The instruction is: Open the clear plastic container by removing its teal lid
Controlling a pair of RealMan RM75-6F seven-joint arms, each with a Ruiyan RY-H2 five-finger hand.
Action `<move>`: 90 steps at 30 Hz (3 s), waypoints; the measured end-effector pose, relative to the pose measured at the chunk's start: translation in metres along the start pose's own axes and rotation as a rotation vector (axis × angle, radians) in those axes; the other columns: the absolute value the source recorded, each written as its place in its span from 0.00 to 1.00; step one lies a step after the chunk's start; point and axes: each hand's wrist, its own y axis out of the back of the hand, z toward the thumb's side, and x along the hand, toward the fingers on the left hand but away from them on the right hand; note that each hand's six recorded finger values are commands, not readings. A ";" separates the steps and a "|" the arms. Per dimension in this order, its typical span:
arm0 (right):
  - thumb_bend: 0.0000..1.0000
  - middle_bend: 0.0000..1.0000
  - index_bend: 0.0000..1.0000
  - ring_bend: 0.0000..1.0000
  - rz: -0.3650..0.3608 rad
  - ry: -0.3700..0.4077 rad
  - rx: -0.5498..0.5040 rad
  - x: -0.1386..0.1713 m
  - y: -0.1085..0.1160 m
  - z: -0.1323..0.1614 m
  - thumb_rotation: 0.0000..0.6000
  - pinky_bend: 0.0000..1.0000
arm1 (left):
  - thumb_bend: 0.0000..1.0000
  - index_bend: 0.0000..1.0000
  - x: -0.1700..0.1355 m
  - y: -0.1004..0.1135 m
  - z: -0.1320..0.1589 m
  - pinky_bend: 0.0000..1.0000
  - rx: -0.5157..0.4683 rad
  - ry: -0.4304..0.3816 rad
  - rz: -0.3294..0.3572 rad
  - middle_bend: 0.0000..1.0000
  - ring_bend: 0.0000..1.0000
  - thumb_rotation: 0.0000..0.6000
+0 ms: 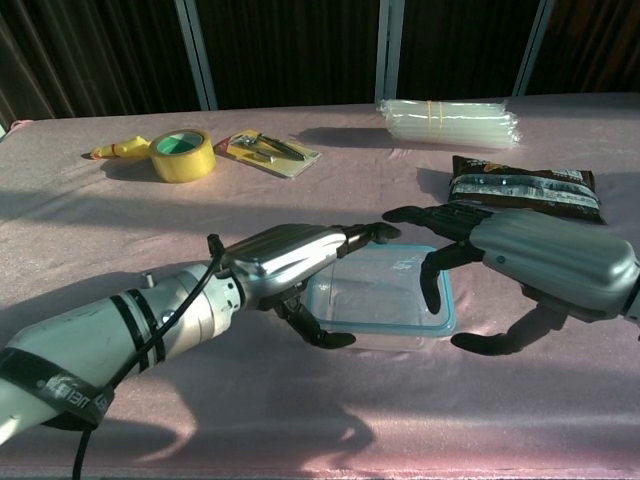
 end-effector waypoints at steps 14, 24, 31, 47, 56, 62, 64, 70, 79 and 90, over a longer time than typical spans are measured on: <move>0.39 0.10 0.64 0.00 -0.002 0.002 0.010 -0.008 0.001 0.005 1.00 0.00 | 0.26 0.00 -0.003 0.000 -0.001 0.28 -0.006 -0.003 0.003 0.27 0.22 1.00; 0.39 0.10 0.65 0.00 -0.013 -0.008 0.011 -0.010 0.005 0.003 1.00 0.00 | 0.26 0.00 -0.004 -0.002 0.001 0.28 0.001 -0.012 -0.003 0.27 0.22 1.00; 0.39 0.10 0.65 0.00 -0.028 -0.008 0.012 -0.012 0.011 0.003 1.00 0.00 | 0.26 0.00 -0.005 -0.004 0.004 0.29 0.005 -0.023 -0.007 0.27 0.22 1.00; 0.39 0.11 0.65 0.00 -0.046 -0.005 0.037 -0.017 0.016 0.003 1.00 0.00 | 0.26 0.00 -0.008 -0.004 0.005 0.29 0.006 -0.028 -0.012 0.27 0.22 1.00; 0.39 0.11 0.65 0.00 -0.069 -0.001 0.066 -0.020 0.023 0.003 1.00 0.00 | 0.26 0.00 -0.010 -0.004 0.007 0.29 0.009 -0.037 -0.013 0.27 0.22 1.00; 0.39 0.11 0.64 0.00 -0.100 0.000 0.078 -0.021 0.031 0.002 1.00 0.00 | 0.26 0.00 -0.012 -0.002 0.006 0.29 0.011 -0.039 -0.009 0.27 0.22 1.00; 0.39 0.11 0.64 0.00 -0.106 -0.001 0.088 -0.020 0.031 0.001 1.00 0.00 | 0.26 0.00 -0.013 -0.001 0.005 0.29 0.010 -0.040 -0.008 0.27 0.22 1.00; 0.39 0.11 0.64 0.00 -0.115 -0.002 0.118 -0.020 0.029 -0.005 1.00 0.00 | 0.26 0.00 -0.015 0.000 0.002 0.29 0.008 -0.038 -0.006 0.28 0.22 1.00; 0.39 0.12 0.64 0.00 -0.126 0.007 0.130 -0.026 0.021 -0.007 1.00 0.00 | 0.26 0.00 -0.017 0.006 -0.003 0.29 0.011 -0.036 0.006 0.28 0.22 1.00; 0.39 0.12 0.65 0.00 -0.198 0.024 0.161 -0.034 0.024 -0.005 1.00 0.00 | 0.26 0.00 -0.023 0.007 -0.007 0.30 0.002 -0.033 0.003 0.28 0.23 1.00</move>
